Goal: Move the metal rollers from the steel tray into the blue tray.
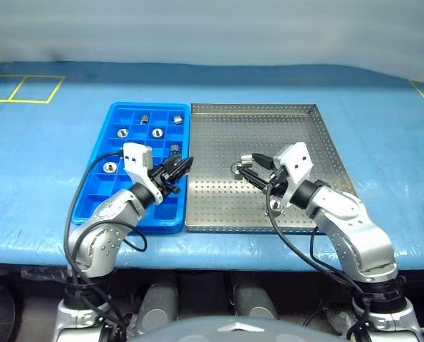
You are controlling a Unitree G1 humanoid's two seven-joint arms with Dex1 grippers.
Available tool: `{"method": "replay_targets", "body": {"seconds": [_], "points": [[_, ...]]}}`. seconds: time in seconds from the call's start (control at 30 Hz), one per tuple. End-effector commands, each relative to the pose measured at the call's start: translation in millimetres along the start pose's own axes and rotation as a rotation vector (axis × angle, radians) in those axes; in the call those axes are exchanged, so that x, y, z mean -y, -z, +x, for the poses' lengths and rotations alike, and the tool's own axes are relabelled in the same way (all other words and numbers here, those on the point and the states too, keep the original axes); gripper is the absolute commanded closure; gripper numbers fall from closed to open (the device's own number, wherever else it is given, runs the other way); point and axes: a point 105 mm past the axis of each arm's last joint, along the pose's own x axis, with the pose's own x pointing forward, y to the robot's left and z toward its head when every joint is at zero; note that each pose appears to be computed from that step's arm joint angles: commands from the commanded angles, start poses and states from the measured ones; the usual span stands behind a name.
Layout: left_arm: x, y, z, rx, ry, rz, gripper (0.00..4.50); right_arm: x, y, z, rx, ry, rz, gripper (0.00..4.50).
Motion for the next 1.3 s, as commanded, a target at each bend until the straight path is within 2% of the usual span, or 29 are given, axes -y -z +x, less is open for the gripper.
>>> {"method": "replay_targets", "body": {"seconds": [0.03,0.2,0.43,0.57,0.83,1.07,1.3], "points": [[9.2,-15.1,-12.0,0.023,0.002,0.093,2.82,-5.2,-21.7,-3.5,0.073,-0.055,-0.047,2.69],[5.1,-11.6,-31.5,-0.039,-0.106,0.186,2.82,-9.6,-17.8,3.3,0.053,-0.104,-0.050,2.69],[-2.9,-16.1,-56.5,-0.015,-0.256,0.194,2.82,-11.9,-14.7,11.3,0.041,-0.147,-0.049,2.69],[-10.6,-2.6,-78.6,-0.057,-0.373,0.174,2.82,-13.3,-14.2,16.5,0.034,-0.182,-0.048,2.69],[-25.4,29.1,-132.1,-0.030,-0.783,-0.068,2.82,-15.9,-10.3,34.7,0.008,-0.286,-0.039,2.69],[-21.9,16.4,-135.4,0.093,-0.837,-0.125,2.82,-24.3,-8.4,48.3,-0.001,-0.363,-0.050,2.69],[3.5,2.7,-111.4,0.170,-0.622,-0.133,2.82,-27.1,-7.3,48.0,-0.009,-0.382,-0.060,2.69]]}}
